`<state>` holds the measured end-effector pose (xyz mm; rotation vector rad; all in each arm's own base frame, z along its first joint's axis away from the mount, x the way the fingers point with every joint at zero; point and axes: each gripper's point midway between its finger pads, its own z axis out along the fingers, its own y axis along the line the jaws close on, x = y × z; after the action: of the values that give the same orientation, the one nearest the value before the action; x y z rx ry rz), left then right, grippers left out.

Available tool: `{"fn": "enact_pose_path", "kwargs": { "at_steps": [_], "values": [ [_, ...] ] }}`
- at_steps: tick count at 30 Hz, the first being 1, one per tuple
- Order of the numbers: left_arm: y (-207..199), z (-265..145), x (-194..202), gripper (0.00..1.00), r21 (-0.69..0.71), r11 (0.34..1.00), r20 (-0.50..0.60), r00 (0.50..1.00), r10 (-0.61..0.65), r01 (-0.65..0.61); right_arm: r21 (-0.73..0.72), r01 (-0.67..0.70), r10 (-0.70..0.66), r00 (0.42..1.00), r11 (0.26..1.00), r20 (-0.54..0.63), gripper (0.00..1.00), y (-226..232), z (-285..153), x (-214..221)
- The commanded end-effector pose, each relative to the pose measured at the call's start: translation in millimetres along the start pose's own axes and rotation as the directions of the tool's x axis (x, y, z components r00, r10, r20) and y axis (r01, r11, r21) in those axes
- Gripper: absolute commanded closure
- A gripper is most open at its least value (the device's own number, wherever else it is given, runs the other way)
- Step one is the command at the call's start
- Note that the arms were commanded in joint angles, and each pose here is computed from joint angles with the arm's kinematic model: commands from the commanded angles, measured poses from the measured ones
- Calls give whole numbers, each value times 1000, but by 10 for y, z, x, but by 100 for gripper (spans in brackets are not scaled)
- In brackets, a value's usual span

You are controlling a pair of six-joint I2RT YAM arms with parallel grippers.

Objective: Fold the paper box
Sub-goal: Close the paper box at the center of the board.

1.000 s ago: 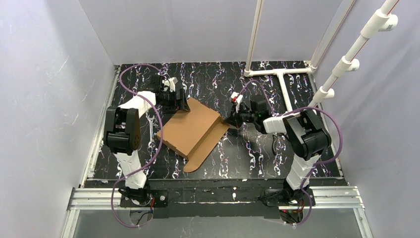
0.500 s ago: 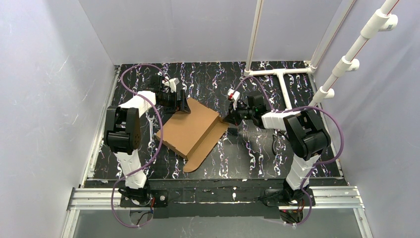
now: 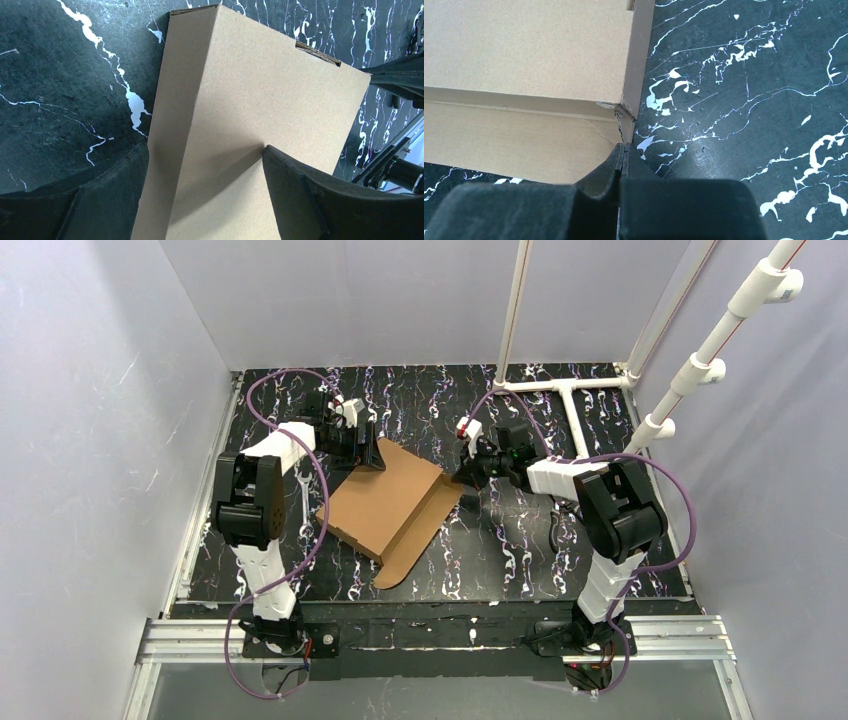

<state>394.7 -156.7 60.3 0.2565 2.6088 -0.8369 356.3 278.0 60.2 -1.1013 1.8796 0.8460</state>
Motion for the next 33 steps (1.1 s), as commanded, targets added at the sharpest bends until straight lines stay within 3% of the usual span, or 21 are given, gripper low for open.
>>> {"fn": "enact_pose_path", "kwargs": {
  "at_steps": [1, 16, 33],
  "values": [
    [69, -1, 54, 19, -25, 1000, -31, 1000, -1, 1, -3, 21, -21, 1000, 1000, 19, 99, 17, -44, -120],
    [126, -32, 60, 19, -12, 999, -19, 999, -42, 41, -42, -133, 134, 991, 990, 28, 99, 53, -30, 103],
    [136, -37, 45, 18, -2, 998, -20, 998, -63, 63, -83, -78, 81, 996, 993, 27, 99, 153, -43, 164]
  ]
}}
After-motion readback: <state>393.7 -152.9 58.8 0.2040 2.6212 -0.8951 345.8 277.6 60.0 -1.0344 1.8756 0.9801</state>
